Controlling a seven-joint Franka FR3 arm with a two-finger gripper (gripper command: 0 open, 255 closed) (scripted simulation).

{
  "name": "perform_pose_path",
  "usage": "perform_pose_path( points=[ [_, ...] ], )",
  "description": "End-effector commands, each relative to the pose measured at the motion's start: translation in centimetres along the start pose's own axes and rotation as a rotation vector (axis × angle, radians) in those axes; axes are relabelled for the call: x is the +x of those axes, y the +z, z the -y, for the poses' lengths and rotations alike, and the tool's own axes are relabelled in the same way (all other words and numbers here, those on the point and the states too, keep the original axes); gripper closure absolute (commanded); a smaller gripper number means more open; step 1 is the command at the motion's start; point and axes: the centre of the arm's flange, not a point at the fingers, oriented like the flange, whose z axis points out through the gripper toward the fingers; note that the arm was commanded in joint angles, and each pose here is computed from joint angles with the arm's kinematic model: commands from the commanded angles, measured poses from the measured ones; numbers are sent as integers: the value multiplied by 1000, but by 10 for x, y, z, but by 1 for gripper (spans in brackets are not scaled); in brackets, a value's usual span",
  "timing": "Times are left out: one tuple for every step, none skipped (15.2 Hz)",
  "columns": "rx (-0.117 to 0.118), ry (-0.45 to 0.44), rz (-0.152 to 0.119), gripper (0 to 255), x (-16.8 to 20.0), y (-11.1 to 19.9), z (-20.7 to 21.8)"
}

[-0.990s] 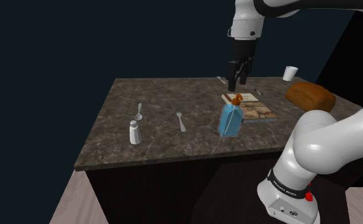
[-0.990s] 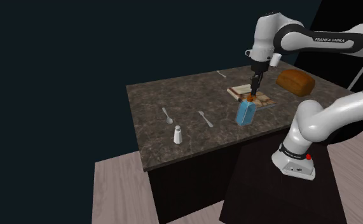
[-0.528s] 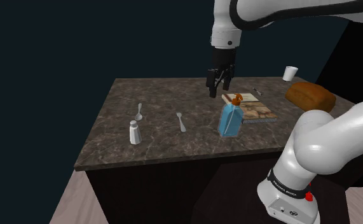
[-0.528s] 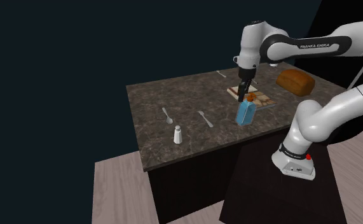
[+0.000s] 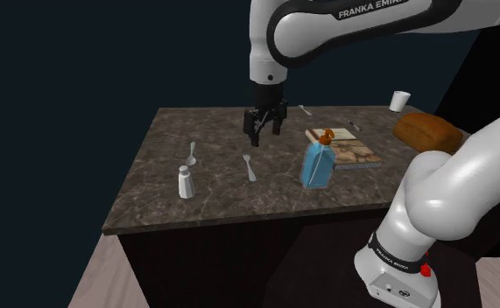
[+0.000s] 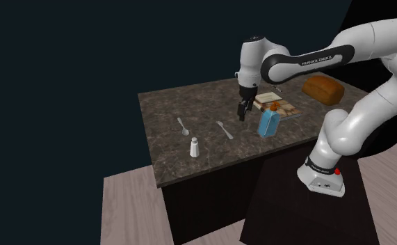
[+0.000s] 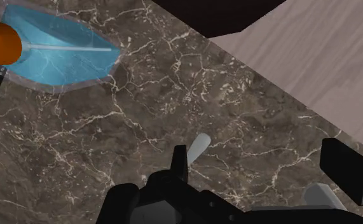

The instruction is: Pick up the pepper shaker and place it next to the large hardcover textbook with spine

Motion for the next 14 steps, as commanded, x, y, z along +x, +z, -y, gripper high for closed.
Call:
perform_pose_path(
  points=[
    [-6,4,-8,0,17,11,17],
    [-9,6,-11,0,25,16,26],
    [-12,7,-15,0,34,20,35],
    [-16,9,-18,0,43,25,44],
    [-19,11,-22,0,51,29,53],
    [-22,13,-26,0,60,34,61],
    [-26,15,-29,0,69,38,70],
    [-29,16,-33,0,78,43,79],
    [-32,18,-37,0,86,47,88],
    [-36,20,-40,0,95,52,96],
    [-39,22,-44,0,104,56,105],
    [-42,24,-47,0,113,61,113],
    [-46,25,-51,0,122,65,122],
    [-49,27,-55,0,131,70,131]
  ],
)
